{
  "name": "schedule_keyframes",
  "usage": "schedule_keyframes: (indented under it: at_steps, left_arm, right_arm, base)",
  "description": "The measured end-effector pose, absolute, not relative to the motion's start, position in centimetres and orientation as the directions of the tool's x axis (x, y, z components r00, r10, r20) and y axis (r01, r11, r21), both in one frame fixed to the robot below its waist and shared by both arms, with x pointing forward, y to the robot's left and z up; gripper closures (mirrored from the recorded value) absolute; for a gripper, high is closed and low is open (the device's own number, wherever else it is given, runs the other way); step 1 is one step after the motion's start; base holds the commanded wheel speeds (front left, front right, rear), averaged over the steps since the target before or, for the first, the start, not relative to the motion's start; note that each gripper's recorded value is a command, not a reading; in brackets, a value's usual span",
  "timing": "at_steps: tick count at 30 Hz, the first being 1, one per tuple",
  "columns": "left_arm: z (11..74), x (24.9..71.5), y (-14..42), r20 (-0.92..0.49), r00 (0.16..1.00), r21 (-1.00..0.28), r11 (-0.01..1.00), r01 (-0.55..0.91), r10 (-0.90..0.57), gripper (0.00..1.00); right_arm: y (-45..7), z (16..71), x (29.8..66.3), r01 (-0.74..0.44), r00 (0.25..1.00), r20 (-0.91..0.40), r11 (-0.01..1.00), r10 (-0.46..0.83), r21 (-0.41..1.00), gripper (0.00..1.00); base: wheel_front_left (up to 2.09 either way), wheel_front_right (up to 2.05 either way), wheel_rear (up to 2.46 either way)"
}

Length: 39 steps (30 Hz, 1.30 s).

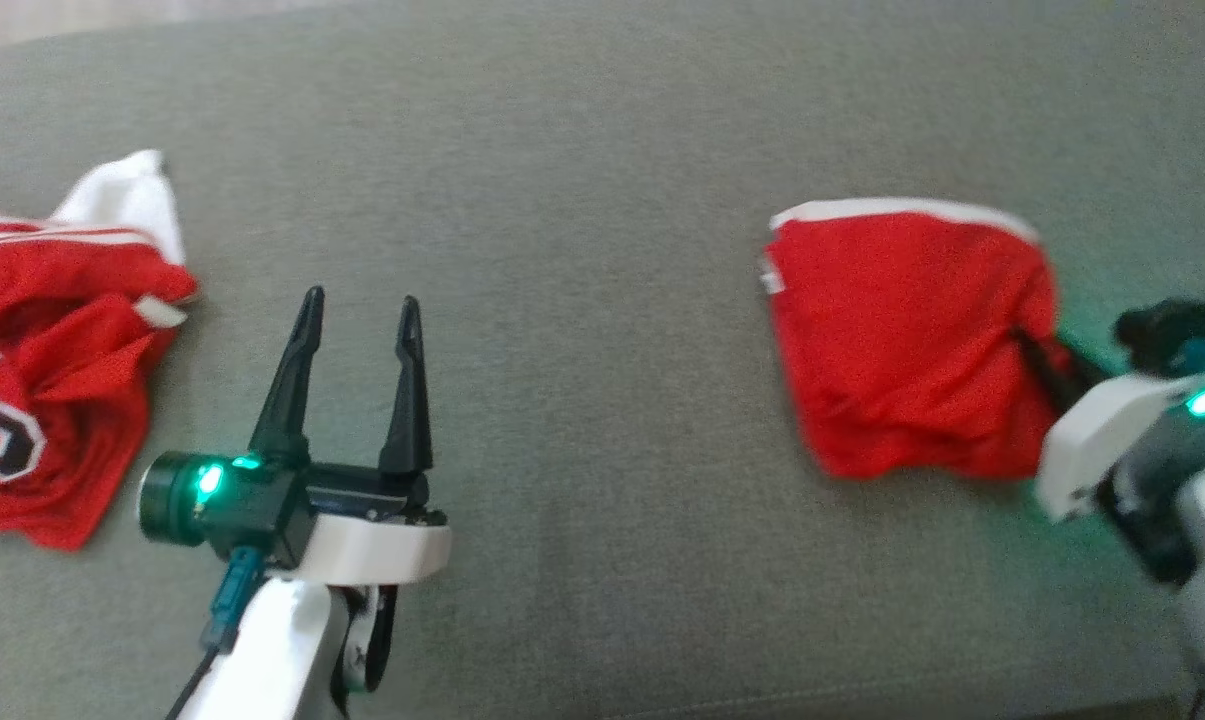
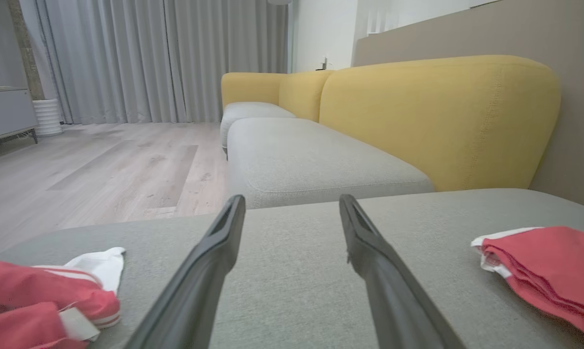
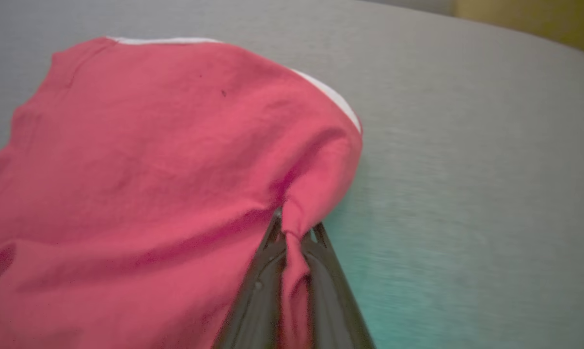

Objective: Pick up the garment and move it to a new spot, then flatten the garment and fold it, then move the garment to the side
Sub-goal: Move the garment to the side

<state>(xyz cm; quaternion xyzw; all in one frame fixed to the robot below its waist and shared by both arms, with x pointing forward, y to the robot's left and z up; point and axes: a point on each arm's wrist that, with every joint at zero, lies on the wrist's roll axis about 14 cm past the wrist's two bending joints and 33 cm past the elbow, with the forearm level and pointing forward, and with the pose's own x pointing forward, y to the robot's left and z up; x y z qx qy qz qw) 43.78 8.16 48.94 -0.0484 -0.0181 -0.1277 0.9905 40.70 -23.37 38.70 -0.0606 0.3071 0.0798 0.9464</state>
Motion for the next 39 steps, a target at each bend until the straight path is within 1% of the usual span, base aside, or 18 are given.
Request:
schedule_keyframes:
  at_steps: [4,8,10,11,16,19,20,21,22,23,24,25,26,28,32,36,39]
  left_arm:
    - [47.7,44.8,5.9,0.033,0.947,-0.102,0.941,0.322,-0.320,0.00]
    - [47.2,46.6,4.2,0.048,0.927,-0.107,0.921,0.374,-0.371,0.00]
    - [47.0,47.3,3.4,0.055,0.918,-0.111,0.911,0.396,-0.392,0.00]
    - [47.0,47.3,3.4,0.055,0.918,-0.111,0.911,0.396,-0.392,0.00]
    - [46.0,48.4,2.4,0.053,0.909,-0.128,0.900,0.417,-0.413,0.00]
    - [45.3,48.9,2.6,0.042,0.909,-0.127,0.900,0.416,-0.414,0.00]
    - [45.1,49.0,2.6,0.040,0.910,-0.131,0.900,0.415,-0.413,0.00]
    - [44.9,49.2,2.6,0.039,0.911,-0.134,0.901,0.412,-0.410,0.00]
    - [44.8,49.3,2.7,0.037,0.913,-0.137,0.903,0.407,-0.406,0.00]
    - [44.7,49.4,2.7,0.035,0.915,-0.140,0.904,0.404,-0.403,0.00]
    - [44.6,49.4,2.7,0.033,0.914,-0.140,0.904,0.404,-0.404,0.00]
    - [44.6,49.5,2.8,0.033,0.914,-0.136,0.904,0.404,-0.404,0.00]
    - [44.6,49.5,3.0,0.031,0.916,-0.135,0.906,0.400,-0.400,0.00]
    - [44.6,49.5,3.1,0.029,0.918,-0.134,0.909,0.395,-0.395,0.00]
    - [45.2,49.4,3.4,0.038,0.921,-0.128,0.913,0.388,-0.387,0.00]
    - [45.4,48.9,4.4,0.024,0.933,-0.115,0.926,0.359,-0.359,0.00]
    - [45.2,47.8,5.5,0.002,0.944,-0.104,0.939,0.328,-0.330,0.00]
  right_arm:
    - [-29.8,39.6,42.1,-0.089,0.815,-0.578,0.982,-0.023,-0.165,1.00]
    - [-35.3,40.8,44.0,0.007,0.822,-0.551,0.969,-0.147,-0.248,1.00]
    - [-38.3,41.1,44.4,0.051,0.807,-0.550,0.952,-0.217,-0.301,1.00]
    - [-38.3,41.1,44.4,0.051,0.807,-0.550,0.952,-0.217,-0.301,1.00]
    - [-44.8,42.1,44.7,0.148,0.765,-0.521,0.892,-0.378,-0.428,1.00]
    - [-46.8,42.3,45.2,0.194,0.744,-0.505,0.865,-0.437,-0.462,1.00]
    - [-47.1,42.4,45.5,0.201,0.746,-0.493,0.858,-0.446,-0.473,0.80]
    - [-47.4,42.4,45.8,0.208,0.746,-0.484,0.850,-0.458,-0.483,0.50]
    - [-47.7,42.6,46.1,0.223,0.753,-0.464,0.845,-0.466,-0.485,0.58]
    - [-47.9,42.8,46.4,0.235,0.758,-0.448,0.839,-0.474,-0.491,0.61]
    - [-48.1,43.1,46.6,0.245,0.766,-0.427,0.833,-0.480,-0.496,0.57]
    - [-48.3,43.4,46.9,0.264,0.775,-0.404,0.829,-0.487,-0.493,0.41]
    - [-48.4,43.7,47.0,0.282,0.780,-0.383,0.825,-0.495,-0.490,0.00]
    - [-48.3,43.7,46.9,0.316,0.787,-0.357,0.825,-0.504,-0.469,0.00]
    - [-46.5,43.5,47.1,0.344,0.819,-0.310,0.845,-0.483,-0.409,0.00]
    - [-42.8,44.3,47.7,0.322,0.882,-0.230,0.882,-0.412,-0.345,0.00]
    - [-38.7,45.1,47.8,0.279,0.925,-0.173,0.916,-0.337,-0.289,0.00]
  base:
    - [0.00,0.00,0.00]
    - [0.00,0.00,0.00]
    - [0.00,0.00,0.00]
    - [0.00,0.00,0.00]
    - [0.00,0.00,0.00]
    - [0.00,0.00,0.00]
    - [0.00,0.00,0.00]
    - [0.00,0.00,0.00]
    - [0.00,0.00,0.00]
    - [0.00,0.00,0.00]
    - [0.00,0.00,0.00]
    - [0.00,0.00,0.00]
    - [0.00,0.00,0.00]
    - [0.00,0.00,0.00]
    - [0.00,0.00,0.00]
    - [0.00,0.00,0.00]
    - [0.00,0.00,0.00]
